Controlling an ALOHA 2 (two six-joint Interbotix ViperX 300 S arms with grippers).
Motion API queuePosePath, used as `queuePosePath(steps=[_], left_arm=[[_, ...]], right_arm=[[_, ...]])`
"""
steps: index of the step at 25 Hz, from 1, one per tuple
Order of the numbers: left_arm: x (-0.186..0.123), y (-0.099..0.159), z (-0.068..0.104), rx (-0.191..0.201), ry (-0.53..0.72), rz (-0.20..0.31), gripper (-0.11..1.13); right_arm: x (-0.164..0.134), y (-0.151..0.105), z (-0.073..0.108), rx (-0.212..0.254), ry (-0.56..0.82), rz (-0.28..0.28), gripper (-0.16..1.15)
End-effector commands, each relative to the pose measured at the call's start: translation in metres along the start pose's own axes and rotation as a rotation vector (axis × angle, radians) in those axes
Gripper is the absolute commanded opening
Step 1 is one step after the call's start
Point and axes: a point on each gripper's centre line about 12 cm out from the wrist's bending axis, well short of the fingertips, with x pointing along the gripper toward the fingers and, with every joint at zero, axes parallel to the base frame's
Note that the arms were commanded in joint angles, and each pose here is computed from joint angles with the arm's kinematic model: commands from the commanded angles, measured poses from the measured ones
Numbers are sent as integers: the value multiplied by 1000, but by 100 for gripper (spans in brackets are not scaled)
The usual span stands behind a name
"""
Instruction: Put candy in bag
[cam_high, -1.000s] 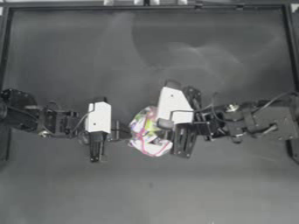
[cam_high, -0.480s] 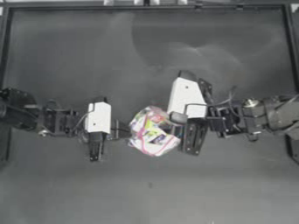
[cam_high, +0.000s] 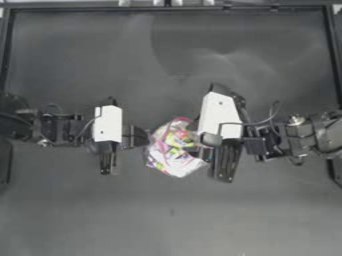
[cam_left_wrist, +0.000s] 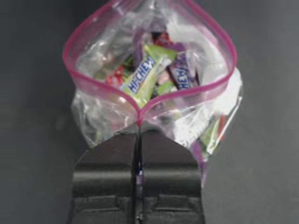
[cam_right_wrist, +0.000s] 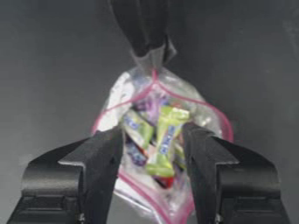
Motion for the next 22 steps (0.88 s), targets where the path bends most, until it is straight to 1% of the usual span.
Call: queuePosePath(steps=[1, 5, 8, 11, 14, 22], left_arm=[[-9, 4, 25, 6, -73, 11, 4], [-16, 4, 31, 10, -91, 14, 4], [-25, 5, 39, 16, -108, 16, 4], [-32, 5, 42, 21, -103, 17, 4], [-37, 5, 41, 21, -94, 17, 4], [-38, -2, 32, 19, -67, 0, 4]], right_arm=[[-15, -1, 10, 4, -49, 12, 80], [-20, -2, 9, 6, -57, 13, 80], [-24, -3, 9, 9, -62, 14, 80], [-25, -4, 8, 10, -64, 14, 80], [-25, -4, 8, 8, -64, 14, 80], [-25, -4, 8, 8, -64, 14, 80]])
